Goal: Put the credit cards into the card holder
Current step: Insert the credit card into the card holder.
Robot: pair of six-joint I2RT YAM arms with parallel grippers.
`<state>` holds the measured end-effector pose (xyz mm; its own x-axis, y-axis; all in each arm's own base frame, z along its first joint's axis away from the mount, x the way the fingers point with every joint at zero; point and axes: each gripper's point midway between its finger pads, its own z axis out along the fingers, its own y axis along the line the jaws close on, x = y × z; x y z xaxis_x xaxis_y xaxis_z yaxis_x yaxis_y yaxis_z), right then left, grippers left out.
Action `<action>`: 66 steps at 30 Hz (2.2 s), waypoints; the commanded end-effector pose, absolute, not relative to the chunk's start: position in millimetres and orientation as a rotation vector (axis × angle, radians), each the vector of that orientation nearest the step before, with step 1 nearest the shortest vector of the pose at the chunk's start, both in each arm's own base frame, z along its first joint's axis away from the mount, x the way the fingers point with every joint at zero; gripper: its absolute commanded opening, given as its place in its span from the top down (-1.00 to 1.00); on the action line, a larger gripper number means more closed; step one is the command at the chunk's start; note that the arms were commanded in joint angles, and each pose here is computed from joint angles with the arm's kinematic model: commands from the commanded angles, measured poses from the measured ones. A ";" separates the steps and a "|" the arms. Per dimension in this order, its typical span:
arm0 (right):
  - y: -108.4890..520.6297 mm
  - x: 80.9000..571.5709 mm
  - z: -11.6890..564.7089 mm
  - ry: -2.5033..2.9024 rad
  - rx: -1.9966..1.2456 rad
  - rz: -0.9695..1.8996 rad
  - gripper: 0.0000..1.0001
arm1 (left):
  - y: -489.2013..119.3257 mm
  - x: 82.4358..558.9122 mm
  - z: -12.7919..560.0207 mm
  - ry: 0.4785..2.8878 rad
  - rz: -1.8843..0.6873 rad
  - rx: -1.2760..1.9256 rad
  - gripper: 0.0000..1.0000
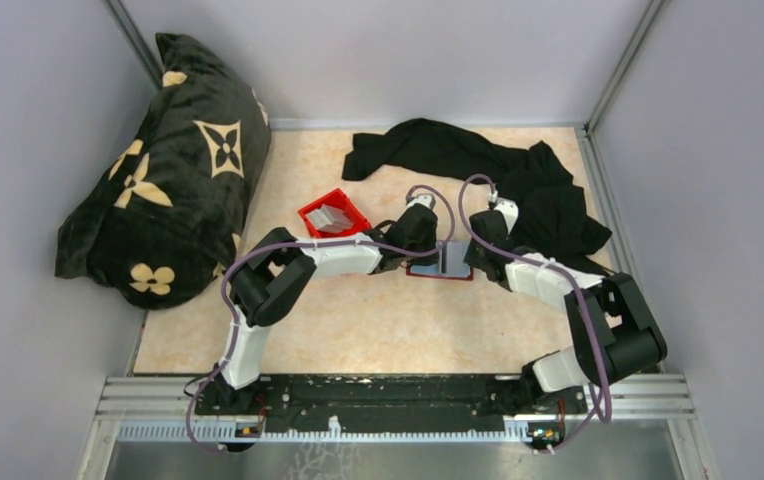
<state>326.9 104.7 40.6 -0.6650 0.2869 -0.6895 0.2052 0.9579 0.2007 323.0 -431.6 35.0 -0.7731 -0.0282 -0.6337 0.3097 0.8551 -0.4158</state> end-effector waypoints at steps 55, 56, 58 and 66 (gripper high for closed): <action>101.1 326.3 17.9 2.370 0.354 0.096 0.74 | -429.5 316.9 63.3 2.209 -0.654 0.314 1.00; 100.8 326.0 17.9 2.370 0.355 0.095 0.74 | -430.5 316.6 61.4 2.215 -0.656 0.320 1.00; 100.8 325.8 17.9 2.369 0.356 0.096 0.74 | -432.7 315.7 56.7 2.232 -0.653 0.336 1.00; 100.3 325.1 18.3 2.368 0.356 0.095 0.74 | -430.3 317.0 43.3 2.277 -0.598 0.345 1.00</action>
<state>326.6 101.8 22.6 -0.6868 0.2795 -0.6710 0.2218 0.9597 0.1727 316.1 -426.7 46.0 -0.6867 0.0409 -0.7258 0.4046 0.8510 -0.3348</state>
